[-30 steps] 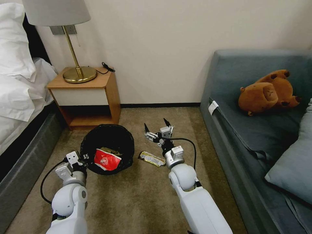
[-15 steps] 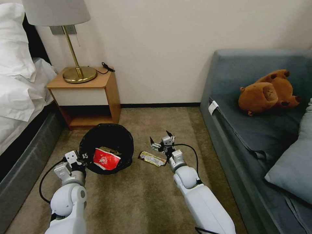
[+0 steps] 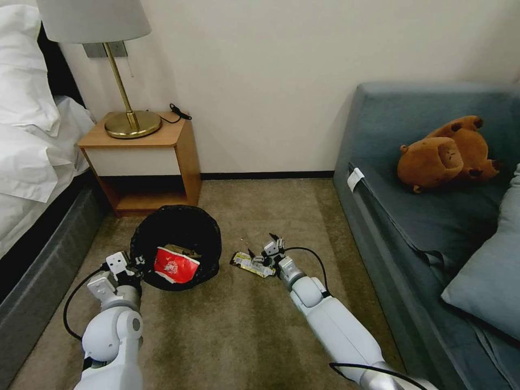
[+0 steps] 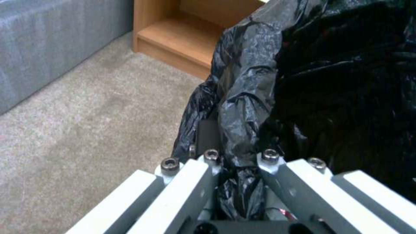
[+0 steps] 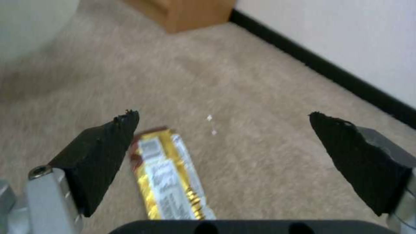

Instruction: Pick up the trash bin, then pick up the garbage on the floor and place it into the trash bin.

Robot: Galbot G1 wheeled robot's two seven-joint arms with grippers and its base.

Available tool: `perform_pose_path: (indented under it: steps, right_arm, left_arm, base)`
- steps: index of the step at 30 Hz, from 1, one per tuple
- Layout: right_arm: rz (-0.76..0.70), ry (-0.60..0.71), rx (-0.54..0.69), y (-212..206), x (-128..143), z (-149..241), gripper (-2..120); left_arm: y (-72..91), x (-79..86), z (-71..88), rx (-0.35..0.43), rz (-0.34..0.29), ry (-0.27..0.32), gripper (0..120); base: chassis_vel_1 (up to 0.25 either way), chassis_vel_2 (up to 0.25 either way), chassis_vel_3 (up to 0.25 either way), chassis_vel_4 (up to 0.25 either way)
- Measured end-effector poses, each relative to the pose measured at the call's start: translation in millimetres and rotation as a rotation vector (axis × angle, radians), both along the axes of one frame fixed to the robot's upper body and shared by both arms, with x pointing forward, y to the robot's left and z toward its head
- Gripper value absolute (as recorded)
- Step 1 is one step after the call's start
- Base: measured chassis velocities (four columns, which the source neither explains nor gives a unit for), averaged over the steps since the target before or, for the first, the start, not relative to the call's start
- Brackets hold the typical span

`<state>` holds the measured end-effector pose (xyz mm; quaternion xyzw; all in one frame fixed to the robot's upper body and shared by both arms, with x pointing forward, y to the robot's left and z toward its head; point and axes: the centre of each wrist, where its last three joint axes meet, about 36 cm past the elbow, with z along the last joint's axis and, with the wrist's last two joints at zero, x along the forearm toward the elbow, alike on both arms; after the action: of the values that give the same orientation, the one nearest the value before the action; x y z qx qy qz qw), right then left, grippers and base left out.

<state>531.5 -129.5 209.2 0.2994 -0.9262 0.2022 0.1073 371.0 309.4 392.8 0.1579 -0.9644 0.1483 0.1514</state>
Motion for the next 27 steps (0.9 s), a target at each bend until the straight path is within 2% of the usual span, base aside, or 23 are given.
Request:
perform_pose_path:
  steps: [8, 13, 17, 23, 27]
  right_arm:
    - [0.077, 0.038, -0.064, -0.4, 5.3, -13.5, 100]
    - [0.121, 0.095, -0.101, -0.7, 13.1, -13.7, 100]
    - [0.15, 0.155, -0.115, -2.2, 20.9, -14.6, 100]
    - [0.14, 0.211, -0.113, 0.3, 28.6, -16.1, 100]
    - [0.125, 0.249, -0.121, 1.5, 31.5, -16.4, 100]
  left_arm:
    - [-2.1, 1.7, 2.8, -0.006, 0.004, -0.009, 1]
    - [-3.8, -3.7, -0.2, -0.006, 0.004, -0.001, 1]
    - [-5.1, -8.3, 4.5, 0.001, 0.003, -0.011, 1]
    - [-8.4, -16.1, 11.9, 0.015, 0.0, -0.023, 1]
    - [-9.7, -18.8, 11.2, 0.022, 0.001, -0.017, 1]
  base:
    - [0.0, 0.0, 0.0, 0.0]
    - [0.0, 0.0, 0.0, 0.0]
    - [0.0, 0.0, 0.0, 0.0]
    - [0.0, 0.0, 0.0, 0.0]
    - [0.0, 0.0, 0.0, 0.0]
